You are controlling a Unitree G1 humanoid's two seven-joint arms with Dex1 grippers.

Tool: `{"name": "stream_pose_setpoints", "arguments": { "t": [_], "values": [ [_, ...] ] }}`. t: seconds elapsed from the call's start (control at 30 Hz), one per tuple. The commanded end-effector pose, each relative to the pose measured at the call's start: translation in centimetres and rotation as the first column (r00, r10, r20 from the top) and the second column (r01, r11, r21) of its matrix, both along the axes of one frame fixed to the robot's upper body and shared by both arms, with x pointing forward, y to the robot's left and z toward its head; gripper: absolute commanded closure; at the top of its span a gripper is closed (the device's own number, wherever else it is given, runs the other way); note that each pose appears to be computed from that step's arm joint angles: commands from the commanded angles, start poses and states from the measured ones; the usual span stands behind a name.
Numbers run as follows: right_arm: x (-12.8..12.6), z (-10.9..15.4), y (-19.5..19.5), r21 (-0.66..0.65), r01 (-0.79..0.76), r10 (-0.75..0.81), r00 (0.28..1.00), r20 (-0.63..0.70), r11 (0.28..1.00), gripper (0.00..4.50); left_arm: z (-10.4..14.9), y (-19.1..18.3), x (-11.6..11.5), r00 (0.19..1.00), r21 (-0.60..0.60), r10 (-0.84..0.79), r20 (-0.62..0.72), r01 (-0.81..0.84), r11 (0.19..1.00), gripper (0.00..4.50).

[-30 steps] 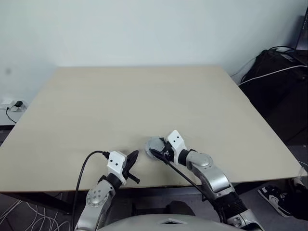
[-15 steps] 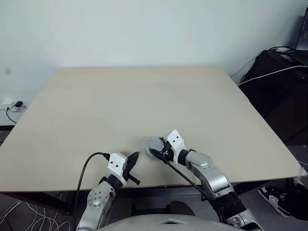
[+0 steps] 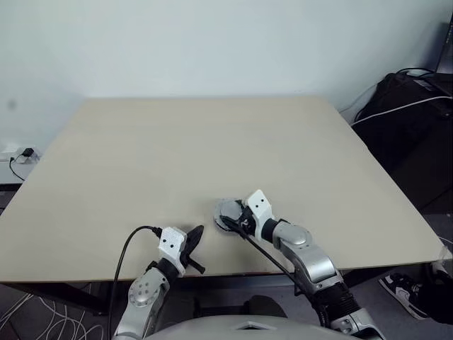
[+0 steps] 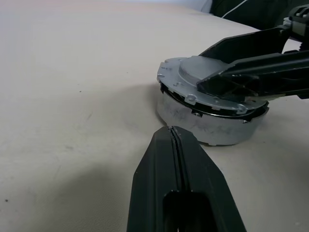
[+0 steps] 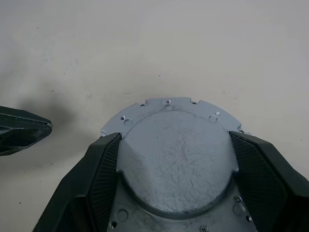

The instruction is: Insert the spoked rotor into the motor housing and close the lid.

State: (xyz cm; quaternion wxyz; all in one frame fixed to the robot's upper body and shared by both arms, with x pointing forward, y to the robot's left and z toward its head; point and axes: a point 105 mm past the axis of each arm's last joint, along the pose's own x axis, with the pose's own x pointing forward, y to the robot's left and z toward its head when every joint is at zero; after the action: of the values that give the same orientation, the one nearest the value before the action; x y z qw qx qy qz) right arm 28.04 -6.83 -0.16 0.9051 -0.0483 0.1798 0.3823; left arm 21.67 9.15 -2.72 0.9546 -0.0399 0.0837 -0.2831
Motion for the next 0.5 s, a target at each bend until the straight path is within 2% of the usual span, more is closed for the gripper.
{"name": "stream_pose_setpoints", "arguments": {
  "t": [0.03,0.5],
  "values": [
    [0.61,1.06,-0.31,0.006,0.003,-0.003,0.999,0.038,1.000,1.31,0.70,0.08,0.28,0.999,-0.011,0.006,0.042,-0.006,1.000,4.50],
    [-0.01,0.32,-0.36,-0.040,-0.042,0.043,0.999,0.005,0.998,1.31,1.02,-0.07,0.44,0.999,-0.013,0.006,0.047,-0.005,1.000,4.50]
  ]
}}
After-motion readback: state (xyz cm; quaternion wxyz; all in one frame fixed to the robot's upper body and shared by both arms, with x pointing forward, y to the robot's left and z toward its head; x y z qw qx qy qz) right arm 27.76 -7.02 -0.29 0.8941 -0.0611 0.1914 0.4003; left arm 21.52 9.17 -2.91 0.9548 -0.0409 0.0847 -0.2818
